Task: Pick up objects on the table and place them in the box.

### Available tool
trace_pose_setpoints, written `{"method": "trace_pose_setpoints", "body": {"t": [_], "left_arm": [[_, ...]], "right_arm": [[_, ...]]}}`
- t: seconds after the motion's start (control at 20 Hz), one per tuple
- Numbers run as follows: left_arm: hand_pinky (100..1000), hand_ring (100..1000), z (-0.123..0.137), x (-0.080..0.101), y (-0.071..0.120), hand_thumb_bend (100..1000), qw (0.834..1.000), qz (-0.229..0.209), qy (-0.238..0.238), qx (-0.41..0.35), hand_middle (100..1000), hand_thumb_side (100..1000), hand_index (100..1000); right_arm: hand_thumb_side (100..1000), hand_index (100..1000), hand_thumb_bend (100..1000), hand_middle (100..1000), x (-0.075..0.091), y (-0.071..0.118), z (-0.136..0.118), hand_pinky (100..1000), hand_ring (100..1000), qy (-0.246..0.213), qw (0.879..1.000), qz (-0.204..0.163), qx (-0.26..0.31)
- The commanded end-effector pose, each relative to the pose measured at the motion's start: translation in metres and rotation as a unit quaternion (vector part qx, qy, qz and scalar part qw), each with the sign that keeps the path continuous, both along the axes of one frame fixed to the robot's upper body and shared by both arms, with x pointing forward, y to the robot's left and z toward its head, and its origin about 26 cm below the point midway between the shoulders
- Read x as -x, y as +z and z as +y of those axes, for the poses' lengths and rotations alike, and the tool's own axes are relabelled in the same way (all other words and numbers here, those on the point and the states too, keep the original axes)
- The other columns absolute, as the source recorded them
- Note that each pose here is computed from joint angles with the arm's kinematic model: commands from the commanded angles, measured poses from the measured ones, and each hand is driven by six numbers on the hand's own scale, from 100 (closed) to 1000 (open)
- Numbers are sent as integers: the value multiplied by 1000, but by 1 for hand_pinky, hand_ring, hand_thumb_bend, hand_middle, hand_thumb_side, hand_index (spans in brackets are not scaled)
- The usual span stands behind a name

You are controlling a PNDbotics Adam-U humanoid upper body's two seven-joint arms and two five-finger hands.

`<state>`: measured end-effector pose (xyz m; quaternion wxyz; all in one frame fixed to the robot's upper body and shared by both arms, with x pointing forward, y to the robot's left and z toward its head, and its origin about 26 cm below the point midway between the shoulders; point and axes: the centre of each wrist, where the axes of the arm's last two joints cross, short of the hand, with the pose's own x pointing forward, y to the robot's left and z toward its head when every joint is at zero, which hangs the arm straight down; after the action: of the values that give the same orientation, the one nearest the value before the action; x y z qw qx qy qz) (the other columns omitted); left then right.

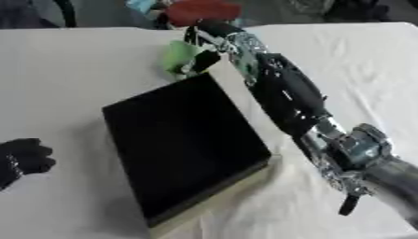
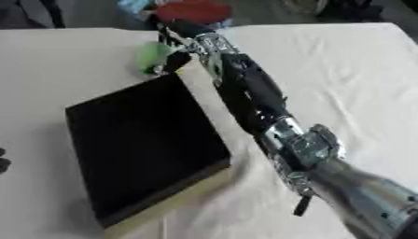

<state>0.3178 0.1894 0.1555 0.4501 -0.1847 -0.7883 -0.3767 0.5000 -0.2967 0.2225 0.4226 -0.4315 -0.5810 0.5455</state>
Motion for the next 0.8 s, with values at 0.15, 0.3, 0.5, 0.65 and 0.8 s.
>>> {"method": "trace_pose_setpoints", "body": {"t": [0.15,0.3,0.5,0.65,0.8], "left_arm": [[810,762,-1,1,9,344,1000,-15,-6,4,739,1000,866],[810,762,-1,1,8,344,1000,-14,-5,4,739,1000,866],[812,762,0,1,7,344,1000,-12,-3,3,739,1000,866],[811,763,1,1,6,344,1000,-10,-2,2,739,1000,866],[812,763,2,1,4,344,1000,-7,1,2,739,1000,866]], "right_arm": [[412,444,395,317,2,17,-5,645,522,-3,999,-53,-2],[461,416,311,279,3,25,-4,627,493,3,996,-86,-18],[381,410,356,268,6,39,0,622,482,19,991,-127,-33],[363,410,359,267,9,53,5,621,480,44,987,-149,-38],[338,410,359,266,15,70,11,622,479,74,982,-170,-38]]}}
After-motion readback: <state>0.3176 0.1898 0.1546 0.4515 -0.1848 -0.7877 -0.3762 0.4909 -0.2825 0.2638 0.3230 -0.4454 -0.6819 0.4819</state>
